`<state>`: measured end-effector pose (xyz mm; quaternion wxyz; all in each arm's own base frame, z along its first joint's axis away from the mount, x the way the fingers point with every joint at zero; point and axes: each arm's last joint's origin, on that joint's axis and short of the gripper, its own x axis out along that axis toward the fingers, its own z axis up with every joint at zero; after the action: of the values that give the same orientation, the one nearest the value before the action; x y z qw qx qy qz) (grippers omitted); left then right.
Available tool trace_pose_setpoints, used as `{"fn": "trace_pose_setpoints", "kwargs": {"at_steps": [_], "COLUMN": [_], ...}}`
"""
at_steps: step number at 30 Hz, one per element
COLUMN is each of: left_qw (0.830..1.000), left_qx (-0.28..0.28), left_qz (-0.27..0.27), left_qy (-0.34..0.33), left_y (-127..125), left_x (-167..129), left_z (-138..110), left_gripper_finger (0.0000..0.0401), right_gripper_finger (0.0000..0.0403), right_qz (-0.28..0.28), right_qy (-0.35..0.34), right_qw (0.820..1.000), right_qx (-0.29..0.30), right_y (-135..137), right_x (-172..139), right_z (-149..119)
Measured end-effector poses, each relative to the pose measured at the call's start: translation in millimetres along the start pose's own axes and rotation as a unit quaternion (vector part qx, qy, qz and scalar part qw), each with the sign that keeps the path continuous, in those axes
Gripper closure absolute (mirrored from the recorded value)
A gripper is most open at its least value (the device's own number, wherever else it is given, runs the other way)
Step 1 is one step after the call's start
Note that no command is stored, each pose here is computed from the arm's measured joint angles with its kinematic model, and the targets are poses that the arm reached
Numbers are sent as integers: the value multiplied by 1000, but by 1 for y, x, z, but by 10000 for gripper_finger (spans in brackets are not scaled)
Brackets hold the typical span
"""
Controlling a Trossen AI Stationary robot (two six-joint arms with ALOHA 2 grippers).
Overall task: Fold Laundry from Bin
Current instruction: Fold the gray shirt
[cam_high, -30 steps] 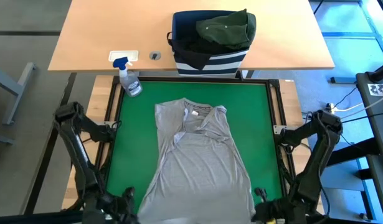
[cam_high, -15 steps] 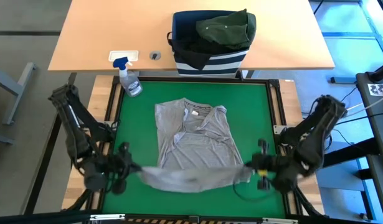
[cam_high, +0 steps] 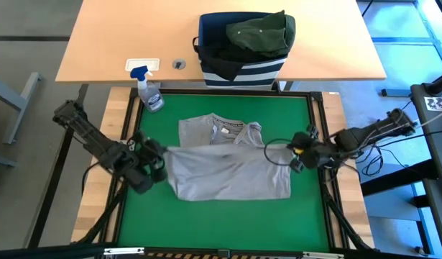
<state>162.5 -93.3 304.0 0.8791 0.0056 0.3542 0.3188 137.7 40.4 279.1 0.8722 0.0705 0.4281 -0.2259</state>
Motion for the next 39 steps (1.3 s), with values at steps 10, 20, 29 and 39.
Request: {"fn": "trace_pose_setpoints", "kwargs": {"at_steps": [10,20,29,39], "left_qw": [989,982,978,979], "left_qx": [-16,30,16,30], "left_qz": [135,70,115,136], "left_qy": [50,172,175,152], "left_y": [36,43,62,79], "left_x": [38,102,150,167], "left_z": [20,-3,-34,-28], "left_gripper_finger": [392,392,392,392], "right_gripper_finger": [398,398,398,398], "right_qz": [-69,-79,-104,-136], "right_qy": [-19,29,65,81], "right_qw": [997,996,992,985], "right_qx": [-13,0,25,66], "right_y": [-37,-76,-88,-106], "right_x": [58,89,118,137], "right_z": [11,22,27,30]}}
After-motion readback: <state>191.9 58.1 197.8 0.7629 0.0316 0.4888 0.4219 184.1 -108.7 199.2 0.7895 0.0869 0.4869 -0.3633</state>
